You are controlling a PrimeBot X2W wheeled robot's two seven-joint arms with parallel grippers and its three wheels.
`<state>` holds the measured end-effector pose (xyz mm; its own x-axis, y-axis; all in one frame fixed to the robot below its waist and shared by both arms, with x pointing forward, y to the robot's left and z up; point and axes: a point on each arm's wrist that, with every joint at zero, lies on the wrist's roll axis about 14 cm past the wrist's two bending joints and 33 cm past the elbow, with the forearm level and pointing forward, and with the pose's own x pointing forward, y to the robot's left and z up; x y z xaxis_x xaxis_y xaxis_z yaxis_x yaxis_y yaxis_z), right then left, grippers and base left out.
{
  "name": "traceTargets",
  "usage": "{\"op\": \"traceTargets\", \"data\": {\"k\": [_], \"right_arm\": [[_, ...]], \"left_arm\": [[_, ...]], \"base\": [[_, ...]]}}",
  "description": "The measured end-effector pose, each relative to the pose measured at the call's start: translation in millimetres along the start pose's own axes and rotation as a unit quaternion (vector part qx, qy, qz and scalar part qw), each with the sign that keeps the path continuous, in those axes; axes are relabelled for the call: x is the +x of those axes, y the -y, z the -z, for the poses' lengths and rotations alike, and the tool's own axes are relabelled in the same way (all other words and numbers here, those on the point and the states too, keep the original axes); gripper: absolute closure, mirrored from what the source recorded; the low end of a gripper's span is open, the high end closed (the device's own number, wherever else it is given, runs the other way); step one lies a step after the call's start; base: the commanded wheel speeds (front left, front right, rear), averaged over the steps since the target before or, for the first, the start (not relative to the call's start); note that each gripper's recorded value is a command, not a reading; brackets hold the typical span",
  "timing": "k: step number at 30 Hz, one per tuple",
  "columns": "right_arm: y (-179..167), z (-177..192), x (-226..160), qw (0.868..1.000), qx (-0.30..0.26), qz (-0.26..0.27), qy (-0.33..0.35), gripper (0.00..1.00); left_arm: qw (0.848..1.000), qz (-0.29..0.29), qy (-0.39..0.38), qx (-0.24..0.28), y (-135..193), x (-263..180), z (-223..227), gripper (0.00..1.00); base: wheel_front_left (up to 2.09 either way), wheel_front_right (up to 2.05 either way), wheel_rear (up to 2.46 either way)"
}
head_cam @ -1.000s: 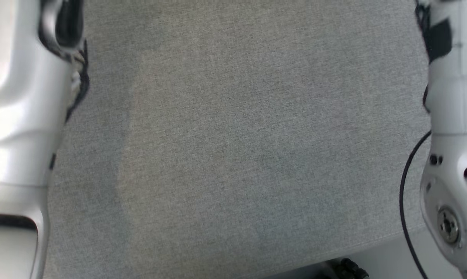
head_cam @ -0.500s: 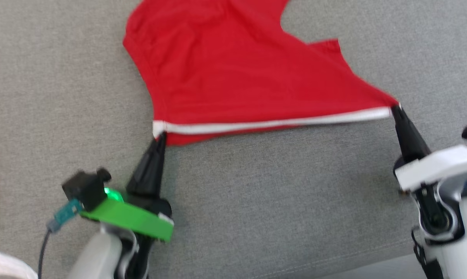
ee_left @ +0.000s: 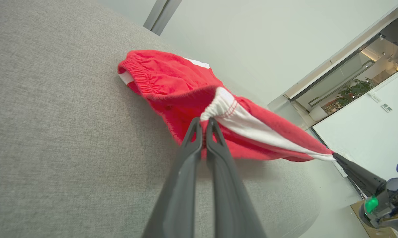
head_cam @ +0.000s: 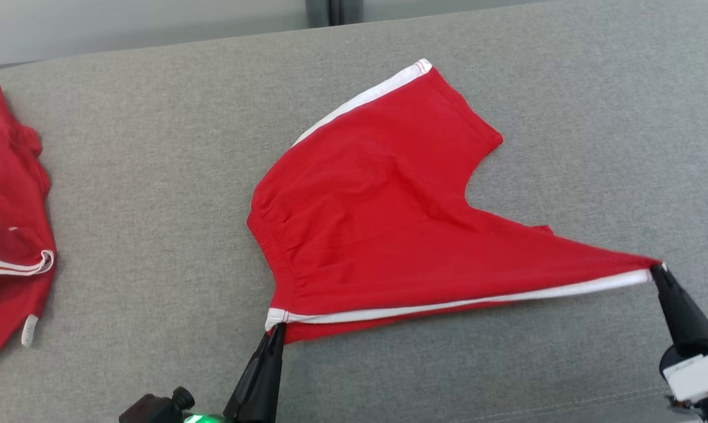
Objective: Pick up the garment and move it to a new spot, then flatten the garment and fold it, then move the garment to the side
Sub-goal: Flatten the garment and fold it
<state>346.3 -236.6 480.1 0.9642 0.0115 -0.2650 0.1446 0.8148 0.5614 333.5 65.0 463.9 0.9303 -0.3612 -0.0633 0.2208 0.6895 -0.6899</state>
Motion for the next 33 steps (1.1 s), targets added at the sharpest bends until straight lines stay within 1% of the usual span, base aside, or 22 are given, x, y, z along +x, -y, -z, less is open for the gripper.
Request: {"op": "traceTargets", "data": {"k": [2,5,8,11,15,17,20,25,28,33], "right_arm": [[-8,-10,14,1.000,-0.007,-0.012,0.008,1.00],[-28,-24,44,0.999,-0.026,-0.040,0.013,1.00],[-46,-37,80,0.997,-0.047,-0.061,0.013,1.00],[-58,-42,115,0.996,-0.063,-0.068,0.001,1.00],[-80,-40,164,0.993,-0.084,-0.083,-0.020,1.00],[-88,-34,186,0.991,-0.094,-0.086,-0.033,1.00],[-103,-21,217,0.989,-0.102,-0.095,-0.050,1.00],[-121,14,262,0.983,-0.119,-0.106,-0.090,1.00],[-126,34,281,0.979,-0.130,-0.107,-0.111,1.00],[-125,63,303,0.973,-0.152,-0.103,-0.137,1.00]], "left_arm": [[1.000,-0.003,-0.002,-0.002,-1,3,-1,1.00],[1.000,0.009,0.009,-0.019,3,22,-11,1.00],[0.999,0.020,0.018,-0.025,5,42,-20,1.00],[0.999,0.028,0.029,-0.020,3,64,-32,1.00],[0.999,0.029,0.040,-0.010,-3,92,-43,1.00],[0.999,0.026,0.042,-0.004,-8,103,-48,1.00],[0.999,0.002,0.047,0.009,-26,116,-51,1.00],[0.998,-0.039,0.046,0.024,-58,124,-50,1.00],[0.997,-0.056,0.037,0.027,-72,125,-45,1.00],[0.997,-0.072,0.027,0.029,-87,125,-39,1.00]], "base": [[0.00,0.00,0.00],[0.00,0.00,0.00],[0.00,0.00,0.00],[0.00,0.00,0.00],[0.00,0.00,0.00],[0.00,0.00,0.00],[0.00,0.00,0.00],[0.00,0.00,0.00],[0.00,0.00,0.00],[0.00,0.00,0.00]]}}
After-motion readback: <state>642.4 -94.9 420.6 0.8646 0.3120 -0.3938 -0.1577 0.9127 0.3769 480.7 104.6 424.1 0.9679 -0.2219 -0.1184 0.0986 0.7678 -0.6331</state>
